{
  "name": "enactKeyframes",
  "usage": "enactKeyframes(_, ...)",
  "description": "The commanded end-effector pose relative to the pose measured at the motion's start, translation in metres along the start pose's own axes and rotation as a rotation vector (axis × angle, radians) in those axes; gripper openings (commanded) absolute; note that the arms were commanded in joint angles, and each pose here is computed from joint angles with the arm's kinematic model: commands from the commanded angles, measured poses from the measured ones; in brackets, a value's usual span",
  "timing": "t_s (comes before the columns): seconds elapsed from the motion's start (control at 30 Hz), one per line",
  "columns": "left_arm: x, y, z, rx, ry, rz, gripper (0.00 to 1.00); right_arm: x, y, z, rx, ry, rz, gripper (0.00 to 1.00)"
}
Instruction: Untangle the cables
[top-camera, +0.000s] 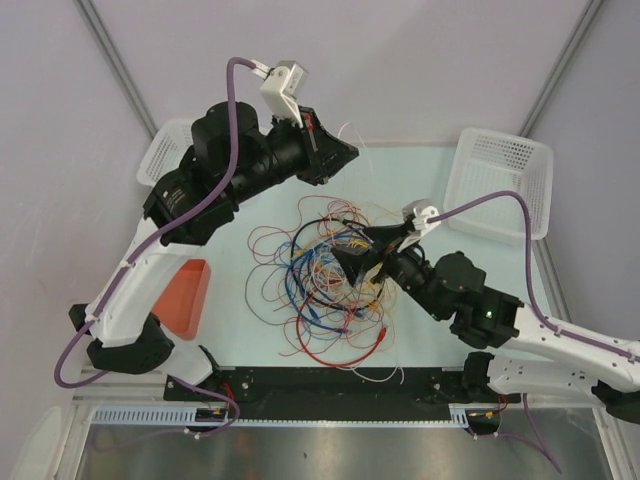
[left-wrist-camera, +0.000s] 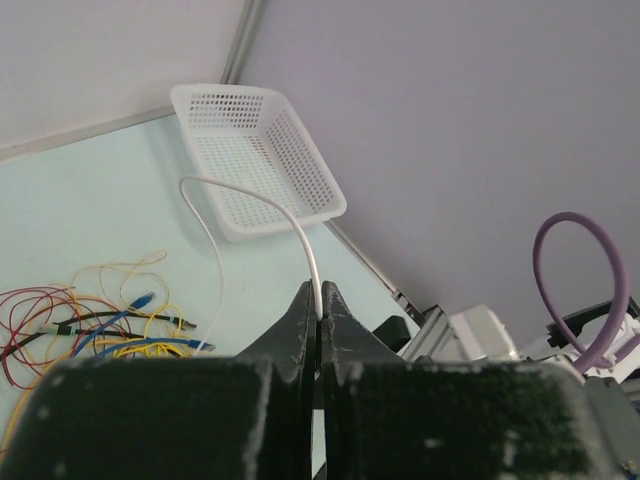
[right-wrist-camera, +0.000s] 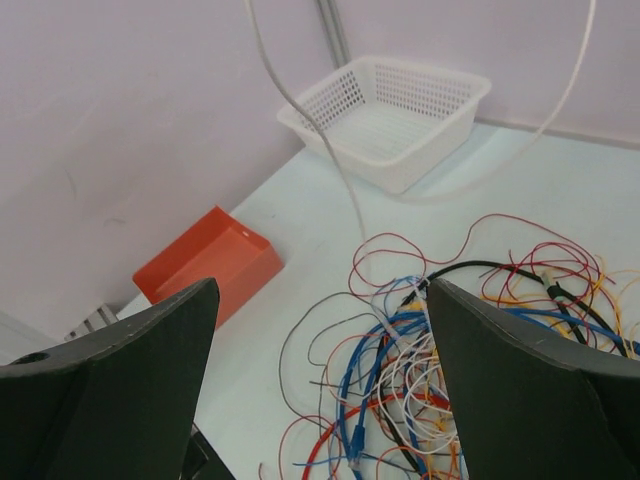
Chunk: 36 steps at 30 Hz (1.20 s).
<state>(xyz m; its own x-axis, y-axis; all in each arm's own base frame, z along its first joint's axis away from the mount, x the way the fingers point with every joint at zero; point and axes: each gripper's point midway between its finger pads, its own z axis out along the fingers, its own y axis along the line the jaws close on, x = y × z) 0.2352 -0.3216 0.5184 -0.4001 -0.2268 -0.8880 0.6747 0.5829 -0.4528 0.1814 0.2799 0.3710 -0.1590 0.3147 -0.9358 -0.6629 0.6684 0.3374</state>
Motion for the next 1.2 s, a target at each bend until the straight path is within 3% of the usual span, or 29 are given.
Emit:
enactKeyframes(0.0,-0.006,-0.016,-0.008,0.065,-0.019,-0.014,0.0,-0.015,0.008,0.012,-0.022,-0.055,-0.025,0.9)
enactKeyframes(0.27,0.001,-0.015,-0.011,0.061,-0.009,-0.016,0.0,0.011,-0.004,0.05,0.027,-0.03,-0.017,0.89)
enactKeyframes(0.4,0.001,-0.016,-0.015,0.063,-0.008,-0.016,0.0,0.016,-0.001,0.062,-0.004,-0.029,0.014,0.83)
enactKeyframes(0.47,0.001,-0.015,-0.017,0.056,-0.011,-0.015,0.0,0.022,0.0,0.067,-0.004,-0.02,0.022,0.71)
enactKeyframes(0.5,0.001,-0.014,-0.018,0.053,-0.013,-0.014,0.0,0.025,-0.001,0.068,-0.001,-0.014,0.025,0.52)
enactKeyframes(0.57,0.002,-0.011,-0.02,0.043,-0.014,-0.009,0.0,0.029,-0.006,0.068,0.022,0.001,0.031,0.34)
enactKeyframes(0.6,-0.001,-0.009,-0.024,0.03,-0.028,-0.008,0.0,0.027,-0.007,0.066,0.029,-0.001,0.035,0.12)
enactKeyframes(0.63,-0.004,-0.003,-0.026,-0.004,-0.049,-0.007,0.0,0.028,-0.014,0.063,0.059,0.009,0.034,0.0)
enactKeyframes(0.77,-0.006,0.039,-0.046,-0.182,-0.135,-0.037,0.04,0.007,-0.032,0.044,0.123,-0.018,0.069,0.0)
enactKeyframes(0.83,0.009,0.065,-0.042,-0.244,-0.126,-0.067,0.22,-0.015,-0.04,0.032,0.153,-0.036,0.103,0.0)
enactKeyframes(0.87,0.012,0.07,-0.046,-0.25,-0.13,-0.076,0.45,-0.028,-0.053,0.03,0.19,-0.053,0.103,0.0)
enactKeyframes(0.93,0.023,0.088,-0.046,-0.302,-0.128,-0.1,0.7,-0.059,-0.059,0.021,0.218,-0.069,0.106,0.0)
enactKeyframes(0.97,0.04,0.103,-0.048,-0.348,-0.108,-0.112,0.87,-0.074,-0.068,0.018,0.246,-0.093,0.096,0.0)
enactKeyframes(1.03,0.064,0.127,-0.049,-0.423,-0.115,-0.146,1.0,-0.115,-0.071,0.01,0.269,-0.157,0.071,0.0)
enactKeyframes(1.17,0.08,0.146,-0.076,-0.457,-0.233,-0.213,1.0,-0.18,-0.09,0.003,0.369,-0.262,0.063,0.0)
